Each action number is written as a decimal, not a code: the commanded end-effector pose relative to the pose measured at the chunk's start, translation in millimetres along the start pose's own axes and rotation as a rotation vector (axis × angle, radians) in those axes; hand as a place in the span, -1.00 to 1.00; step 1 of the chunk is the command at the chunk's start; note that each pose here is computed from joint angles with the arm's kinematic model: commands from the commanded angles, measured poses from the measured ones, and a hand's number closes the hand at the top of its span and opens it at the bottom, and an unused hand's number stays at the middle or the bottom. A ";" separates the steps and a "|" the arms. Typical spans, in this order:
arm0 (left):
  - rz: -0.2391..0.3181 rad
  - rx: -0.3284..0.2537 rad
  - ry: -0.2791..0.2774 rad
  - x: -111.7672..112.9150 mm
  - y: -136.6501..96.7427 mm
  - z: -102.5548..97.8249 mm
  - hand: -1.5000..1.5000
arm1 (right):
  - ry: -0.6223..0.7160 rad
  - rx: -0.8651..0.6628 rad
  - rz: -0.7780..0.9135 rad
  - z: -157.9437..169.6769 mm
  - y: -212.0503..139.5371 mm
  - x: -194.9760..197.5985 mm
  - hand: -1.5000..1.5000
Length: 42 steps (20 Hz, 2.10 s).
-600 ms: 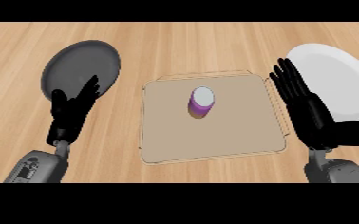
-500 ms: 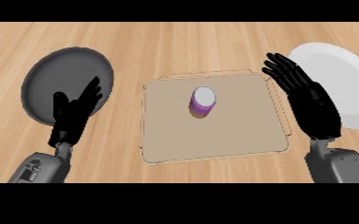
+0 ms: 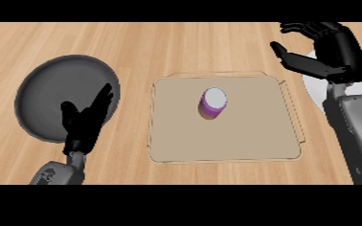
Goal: Pick the can from the tray and place it in the plate
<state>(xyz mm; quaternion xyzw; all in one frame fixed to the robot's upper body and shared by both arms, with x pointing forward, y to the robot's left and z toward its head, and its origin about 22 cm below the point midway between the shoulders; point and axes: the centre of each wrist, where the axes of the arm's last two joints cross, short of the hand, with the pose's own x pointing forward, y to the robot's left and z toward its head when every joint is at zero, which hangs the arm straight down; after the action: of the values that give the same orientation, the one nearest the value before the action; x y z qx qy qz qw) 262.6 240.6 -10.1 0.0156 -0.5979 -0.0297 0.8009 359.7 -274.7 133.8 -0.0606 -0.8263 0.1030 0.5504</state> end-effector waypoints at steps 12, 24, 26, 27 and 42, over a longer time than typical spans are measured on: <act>0.062 0.006 0.119 -37.8 -3.9 25.3 0.00 | 0.042 0.367 0.221 -28.4 -19.4 -9.2 -1.00; 0.057 0.016 0.098 -42.5 -7.1 33.0 0.00 | 0.157 0.653 0.528 -37.5 46.5 33.2 -1.00; 0.076 0.005 0.096 -38.0 -0.8 20.2 0.00 | 0.154 0.668 0.509 -27.5 69.0 35.4 -1.00; 0.055 -0.012 0.095 -23.6 -23.6 25.6 0.00 | 0.151 0.662 0.515 -17.7 89.1 22.8 -1.00; 0.060 0.009 0.100 -37.5 -7.1 22.8 0.00 | 0.271 0.753 0.567 5.0 123.3 13.4 -1.00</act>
<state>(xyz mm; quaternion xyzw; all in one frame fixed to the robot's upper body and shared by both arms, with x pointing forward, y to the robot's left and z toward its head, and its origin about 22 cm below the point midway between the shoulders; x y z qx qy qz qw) 237.4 241.7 -20.9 0.0103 -0.5957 -0.0059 0.8031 343.2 -155.2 122.4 -0.0959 -0.6119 0.5260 0.5829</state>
